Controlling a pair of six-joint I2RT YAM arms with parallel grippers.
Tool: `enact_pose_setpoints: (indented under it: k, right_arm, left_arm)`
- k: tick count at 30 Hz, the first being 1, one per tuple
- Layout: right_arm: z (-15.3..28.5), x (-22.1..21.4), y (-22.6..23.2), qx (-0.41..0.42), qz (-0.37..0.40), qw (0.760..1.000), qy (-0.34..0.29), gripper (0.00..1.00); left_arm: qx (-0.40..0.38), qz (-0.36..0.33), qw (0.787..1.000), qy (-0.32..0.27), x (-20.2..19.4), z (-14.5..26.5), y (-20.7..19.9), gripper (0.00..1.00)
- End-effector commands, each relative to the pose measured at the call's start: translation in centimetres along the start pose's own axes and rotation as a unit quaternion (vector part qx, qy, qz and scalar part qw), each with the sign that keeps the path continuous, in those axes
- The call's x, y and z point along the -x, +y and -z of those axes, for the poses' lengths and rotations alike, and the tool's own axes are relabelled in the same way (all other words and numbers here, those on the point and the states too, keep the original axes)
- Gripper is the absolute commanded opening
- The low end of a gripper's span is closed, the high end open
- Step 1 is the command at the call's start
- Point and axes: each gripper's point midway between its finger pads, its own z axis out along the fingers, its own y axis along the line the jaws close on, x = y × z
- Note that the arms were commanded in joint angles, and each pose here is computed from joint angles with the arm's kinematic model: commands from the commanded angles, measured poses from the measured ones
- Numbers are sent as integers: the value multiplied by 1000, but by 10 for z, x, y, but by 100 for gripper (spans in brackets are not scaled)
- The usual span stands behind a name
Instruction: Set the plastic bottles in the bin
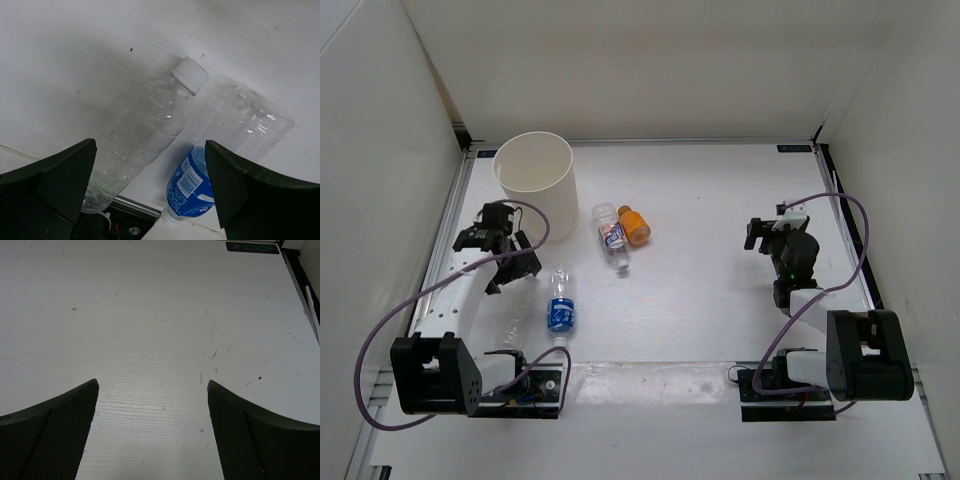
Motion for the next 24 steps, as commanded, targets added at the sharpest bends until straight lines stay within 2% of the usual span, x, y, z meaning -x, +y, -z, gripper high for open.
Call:
enact_pose_setpoints:
  k: [1,8,19,21,24]
  right_arm:
    - [-5,25,-2,-9,6,999,-38,90]
    - [-4,23,-1,-15,6,999,-36,90]
    - [-3,25,-1,-16,6,999,-39,90]
    - [-3,25,-1,-17,6,999,-41,90]
    - [-3,24,-1,-19,4,999,-39,90]
  left_arm:
    - [8,7,1000,20,-12,-6,3,100]
    - [26,10,998,51,-21,-21,5,100]
    - [83,-14,981,173,-45,-55,6,100]
    - [86,-11,981,176,-46,-56,7,100]
    - [86,-6,981,171,-48,-57,7,95]
